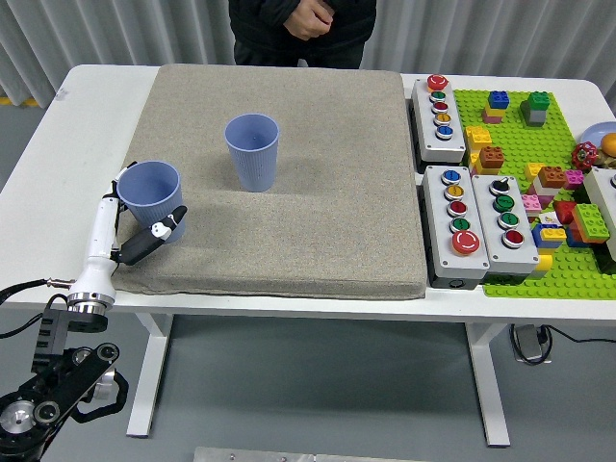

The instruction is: Pick cup pour cup place

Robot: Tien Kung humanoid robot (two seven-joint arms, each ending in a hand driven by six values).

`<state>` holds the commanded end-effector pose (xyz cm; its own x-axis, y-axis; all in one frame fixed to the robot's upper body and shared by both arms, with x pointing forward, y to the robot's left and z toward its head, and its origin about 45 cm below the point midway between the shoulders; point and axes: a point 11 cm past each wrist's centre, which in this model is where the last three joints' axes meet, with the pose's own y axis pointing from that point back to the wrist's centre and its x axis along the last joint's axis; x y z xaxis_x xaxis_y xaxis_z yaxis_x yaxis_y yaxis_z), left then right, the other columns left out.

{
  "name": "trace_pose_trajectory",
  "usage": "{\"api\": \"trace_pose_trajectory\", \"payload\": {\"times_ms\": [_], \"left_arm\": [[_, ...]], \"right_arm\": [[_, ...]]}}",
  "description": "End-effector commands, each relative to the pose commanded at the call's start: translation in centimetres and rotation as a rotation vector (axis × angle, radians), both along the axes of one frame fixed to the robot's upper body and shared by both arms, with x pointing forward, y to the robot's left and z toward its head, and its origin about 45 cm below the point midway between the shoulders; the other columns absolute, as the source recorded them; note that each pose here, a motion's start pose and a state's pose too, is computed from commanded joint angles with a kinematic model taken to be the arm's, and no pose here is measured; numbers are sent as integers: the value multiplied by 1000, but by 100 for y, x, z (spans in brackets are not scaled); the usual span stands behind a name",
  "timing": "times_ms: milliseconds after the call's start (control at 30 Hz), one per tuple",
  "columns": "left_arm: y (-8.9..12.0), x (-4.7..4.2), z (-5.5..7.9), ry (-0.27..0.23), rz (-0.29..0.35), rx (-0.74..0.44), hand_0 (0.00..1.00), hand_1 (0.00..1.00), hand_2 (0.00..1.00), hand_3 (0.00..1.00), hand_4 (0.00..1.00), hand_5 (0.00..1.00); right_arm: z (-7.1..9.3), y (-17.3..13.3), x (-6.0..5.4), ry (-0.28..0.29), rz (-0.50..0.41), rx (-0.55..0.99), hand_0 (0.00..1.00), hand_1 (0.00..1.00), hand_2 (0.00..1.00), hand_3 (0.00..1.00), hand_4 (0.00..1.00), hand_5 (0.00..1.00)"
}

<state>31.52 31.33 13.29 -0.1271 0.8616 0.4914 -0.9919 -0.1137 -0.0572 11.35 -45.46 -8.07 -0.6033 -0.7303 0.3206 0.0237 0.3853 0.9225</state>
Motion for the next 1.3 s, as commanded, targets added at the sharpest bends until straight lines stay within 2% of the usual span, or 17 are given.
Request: {"api": "trace_pose_trajectory", "payload": {"times_ms": [200,433,800,1000,1200,1300], "left_arm": [[-3,-68,4,-1,-14,14,705,752,932,945,965,550],[95,-139,53,-8,-5,34,714,762,943,950,966,549],[270,-299,-11,16,12,50,715,762,950,948,968,552],[325,-325,1,11,19,52,716,763,948,941,966,549],[353,-364,69,-1,18,51,718,766,950,942,966,550],[365,-394,162,-19,19,33,723,769,955,942,967,552]], "right_arm": [[-15,8,-47,9,-2,3,686,637,588,593,2,143],[-26,11,-84,15,-2,5,686,638,588,593,2,143],[-27,8,-88,11,-6,4,686,638,588,593,2,143],[-26,5,-87,10,-6,3,686,638,588,592,2,144],[-21,-3,-75,4,-11,1,686,638,587,592,2,143],[-17,-6,-67,4,-11,0,686,637,587,592,2,143]]}}
